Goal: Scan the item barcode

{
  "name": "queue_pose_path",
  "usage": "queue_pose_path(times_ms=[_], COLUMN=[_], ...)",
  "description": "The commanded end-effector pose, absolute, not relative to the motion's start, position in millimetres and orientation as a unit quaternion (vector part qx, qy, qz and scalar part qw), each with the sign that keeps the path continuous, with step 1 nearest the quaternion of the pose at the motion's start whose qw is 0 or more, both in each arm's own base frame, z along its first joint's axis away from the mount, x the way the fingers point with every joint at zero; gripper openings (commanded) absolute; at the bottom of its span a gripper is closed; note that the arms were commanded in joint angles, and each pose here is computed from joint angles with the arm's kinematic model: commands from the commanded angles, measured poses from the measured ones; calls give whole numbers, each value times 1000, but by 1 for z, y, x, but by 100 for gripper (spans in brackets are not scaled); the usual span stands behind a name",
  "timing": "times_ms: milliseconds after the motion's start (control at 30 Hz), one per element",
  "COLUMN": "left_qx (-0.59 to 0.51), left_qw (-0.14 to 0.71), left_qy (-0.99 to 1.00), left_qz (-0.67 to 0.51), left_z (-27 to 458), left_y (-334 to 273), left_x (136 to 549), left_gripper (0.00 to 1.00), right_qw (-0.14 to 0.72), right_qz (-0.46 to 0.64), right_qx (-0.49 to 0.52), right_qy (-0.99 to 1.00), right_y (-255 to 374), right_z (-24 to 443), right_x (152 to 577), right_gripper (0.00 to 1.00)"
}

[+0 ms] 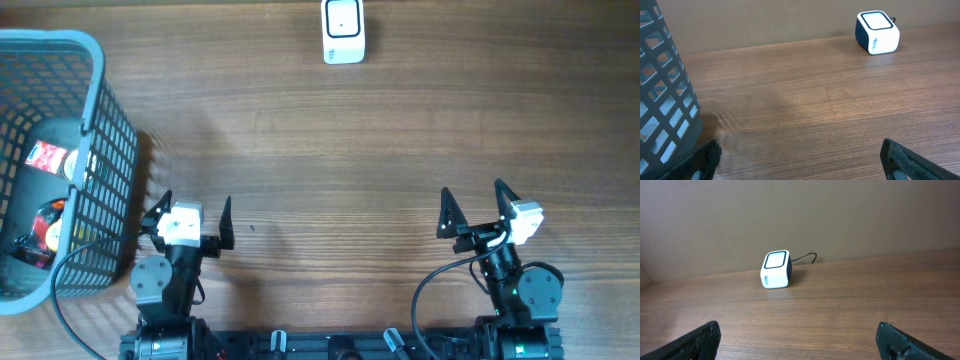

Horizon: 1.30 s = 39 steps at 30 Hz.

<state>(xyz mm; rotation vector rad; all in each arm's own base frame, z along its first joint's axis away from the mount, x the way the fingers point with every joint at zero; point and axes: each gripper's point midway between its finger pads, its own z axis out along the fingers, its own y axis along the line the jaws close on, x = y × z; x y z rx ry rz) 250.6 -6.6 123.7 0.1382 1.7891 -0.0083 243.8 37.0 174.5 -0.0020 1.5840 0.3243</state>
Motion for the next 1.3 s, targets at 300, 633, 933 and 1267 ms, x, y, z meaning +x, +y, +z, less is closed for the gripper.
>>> queue_pose_path(times_ms=[300,633,933,1267], left_qx=[61,61,105,74], left_qw=[656,656,699,719], left_qy=[752,752,706,687], left_qz=[0,0,-53,-69], left_z=[142,142,175,245], left_y=[-8,-7,-32,-29], left_x=[249,249,247,231], left_gripper=[100,100,100,100], right_qw=[696,696,696,696], right_qz=[143,143,143,143], right_qx=[5,6,5,5], right_qy=[704,704,704,704], right_y=[35,35,35,35], right_z=[177,177,177,177], right_x=[244,244,244,244], right_gripper=[100,100,100,100])
